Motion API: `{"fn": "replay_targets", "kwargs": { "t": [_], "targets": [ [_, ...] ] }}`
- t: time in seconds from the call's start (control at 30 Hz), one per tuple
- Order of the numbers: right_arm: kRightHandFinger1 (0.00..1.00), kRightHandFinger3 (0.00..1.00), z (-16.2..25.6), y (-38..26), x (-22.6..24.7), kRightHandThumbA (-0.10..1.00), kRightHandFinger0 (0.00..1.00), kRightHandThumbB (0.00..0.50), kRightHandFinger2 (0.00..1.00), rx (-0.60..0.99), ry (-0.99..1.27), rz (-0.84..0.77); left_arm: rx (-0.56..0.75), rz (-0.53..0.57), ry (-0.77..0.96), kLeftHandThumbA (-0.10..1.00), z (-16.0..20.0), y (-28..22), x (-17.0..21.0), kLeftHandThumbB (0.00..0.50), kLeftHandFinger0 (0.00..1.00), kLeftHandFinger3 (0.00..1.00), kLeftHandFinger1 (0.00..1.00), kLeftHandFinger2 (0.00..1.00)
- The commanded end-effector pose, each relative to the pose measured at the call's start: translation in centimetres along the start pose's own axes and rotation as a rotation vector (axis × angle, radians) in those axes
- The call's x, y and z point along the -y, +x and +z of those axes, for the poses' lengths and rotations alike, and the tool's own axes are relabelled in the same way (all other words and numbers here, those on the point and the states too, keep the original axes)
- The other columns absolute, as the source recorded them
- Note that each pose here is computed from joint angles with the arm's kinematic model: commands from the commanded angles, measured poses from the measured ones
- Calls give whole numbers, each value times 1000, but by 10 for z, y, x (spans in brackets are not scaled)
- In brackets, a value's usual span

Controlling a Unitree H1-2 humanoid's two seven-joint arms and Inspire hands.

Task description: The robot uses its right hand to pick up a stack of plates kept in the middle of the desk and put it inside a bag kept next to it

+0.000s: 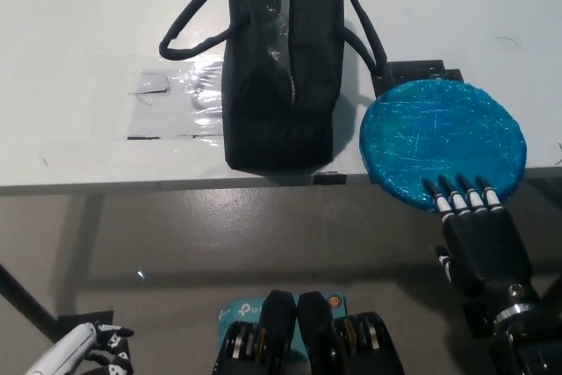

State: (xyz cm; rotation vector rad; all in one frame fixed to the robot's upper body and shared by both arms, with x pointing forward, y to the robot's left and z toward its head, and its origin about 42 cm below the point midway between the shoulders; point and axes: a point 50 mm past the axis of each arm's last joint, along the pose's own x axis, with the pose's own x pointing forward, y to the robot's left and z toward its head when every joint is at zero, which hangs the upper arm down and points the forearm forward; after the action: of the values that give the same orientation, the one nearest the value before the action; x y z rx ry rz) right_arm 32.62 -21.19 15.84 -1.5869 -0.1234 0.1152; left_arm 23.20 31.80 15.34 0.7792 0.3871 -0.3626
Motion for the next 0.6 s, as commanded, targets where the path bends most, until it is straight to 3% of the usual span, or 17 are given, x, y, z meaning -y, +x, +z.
{"fn": "replay_targets", "kwargs": {
  "t": [0.0, 0.2, 0.27, 0.4, 0.57],
  "targets": [
    [1000, 1000, -14, 3, 21, 590, 1000, 500, 1000, -54, 9, -39, -4, 5, 30, -100, 4, -5, -5, 0, 757, 924, 760, 826],
    [1000, 1000, -33, 14, 19, 526, 1000, 500, 1000, -117, -7, -69, -3, -2, 18, -100, 6, -7, -4, 0, 793, 936, 801, 859],
    [1000, 1000, -45, 29, 16, 520, 1000, 500, 1000, -136, -67, -198, -10, -8, 13, -100, 4, -7, -5, 0, 779, 936, 790, 854],
    [1000, 1000, -48, 52, 33, 529, 1000, 500, 1000, -139, -104, -296, -7, -5, 8, -100, 3, -8, -4, 0, 769, 928, 788, 844],
    [1000, 1000, -41, 71, 35, 513, 1000, 500, 1000, -124, -142, -305, -1, -1, 14, -100, 6, -5, -7, 0, 760, 916, 787, 842]
  ]
}}
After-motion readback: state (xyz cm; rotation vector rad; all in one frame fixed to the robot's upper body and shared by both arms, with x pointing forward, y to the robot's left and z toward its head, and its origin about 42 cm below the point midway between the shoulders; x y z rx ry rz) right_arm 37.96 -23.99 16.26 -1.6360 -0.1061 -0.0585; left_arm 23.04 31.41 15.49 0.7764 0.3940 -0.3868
